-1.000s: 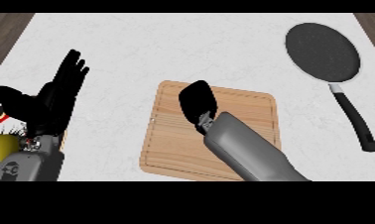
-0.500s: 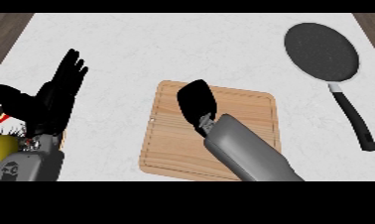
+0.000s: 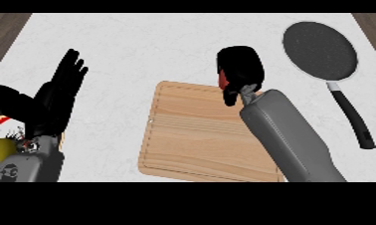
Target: Pick the bell pepper from the cutting board and place it in the pan
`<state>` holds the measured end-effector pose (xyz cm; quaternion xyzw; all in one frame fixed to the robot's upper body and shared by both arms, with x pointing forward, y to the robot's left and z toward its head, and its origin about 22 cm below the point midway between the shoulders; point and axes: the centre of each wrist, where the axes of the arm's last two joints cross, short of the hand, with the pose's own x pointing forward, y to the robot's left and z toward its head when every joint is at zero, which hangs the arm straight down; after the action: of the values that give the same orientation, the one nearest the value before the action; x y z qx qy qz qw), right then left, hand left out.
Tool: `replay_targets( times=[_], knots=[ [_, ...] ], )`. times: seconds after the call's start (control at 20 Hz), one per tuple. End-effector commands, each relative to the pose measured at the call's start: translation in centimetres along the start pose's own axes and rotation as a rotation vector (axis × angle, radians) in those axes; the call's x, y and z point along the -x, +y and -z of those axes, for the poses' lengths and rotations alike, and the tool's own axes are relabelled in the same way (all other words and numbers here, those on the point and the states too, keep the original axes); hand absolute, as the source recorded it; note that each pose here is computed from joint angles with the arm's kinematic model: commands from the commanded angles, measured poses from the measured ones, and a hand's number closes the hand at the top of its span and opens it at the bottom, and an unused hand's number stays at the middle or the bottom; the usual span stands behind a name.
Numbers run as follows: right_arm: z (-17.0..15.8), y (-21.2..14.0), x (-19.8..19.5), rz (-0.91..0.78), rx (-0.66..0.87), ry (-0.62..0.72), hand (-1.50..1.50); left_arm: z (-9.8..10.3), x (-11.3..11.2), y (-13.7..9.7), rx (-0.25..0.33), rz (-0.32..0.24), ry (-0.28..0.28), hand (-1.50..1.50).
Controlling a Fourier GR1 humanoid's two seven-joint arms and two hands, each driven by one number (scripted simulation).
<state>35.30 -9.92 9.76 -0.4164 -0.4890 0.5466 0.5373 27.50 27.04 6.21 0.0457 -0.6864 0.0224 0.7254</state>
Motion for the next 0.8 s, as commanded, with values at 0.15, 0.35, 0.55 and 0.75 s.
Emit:
replay_targets(
  times=[0.15, 0.35, 0.55, 0.75],
  knots=[
    [-2.4, -6.5, -0.4, -0.022, 0.379, 0.05, 1.5, 0.2, 0.4, 0.5, -0.024, 0.002, 0.007, 0.0],
    [-5.5, -10.3, 0.7, -0.024, 0.409, 0.064, 1.5, 0.3, -0.3, 0.8, 0.001, 0.008, 0.005, 0.0],
    [-3.1, -12.0, 2.9, 0.035, 0.434, 0.118, 1.5, 0.2, 0.6, -0.2, 0.007, -0.012, -0.004, 0.0],
    [-2.4, -12.5, 7.0, 0.099, 0.489, 0.189, 1.5, 0.3, -0.5, 0.2, 0.02, -0.006, -0.006, 0.0]
  ],
)
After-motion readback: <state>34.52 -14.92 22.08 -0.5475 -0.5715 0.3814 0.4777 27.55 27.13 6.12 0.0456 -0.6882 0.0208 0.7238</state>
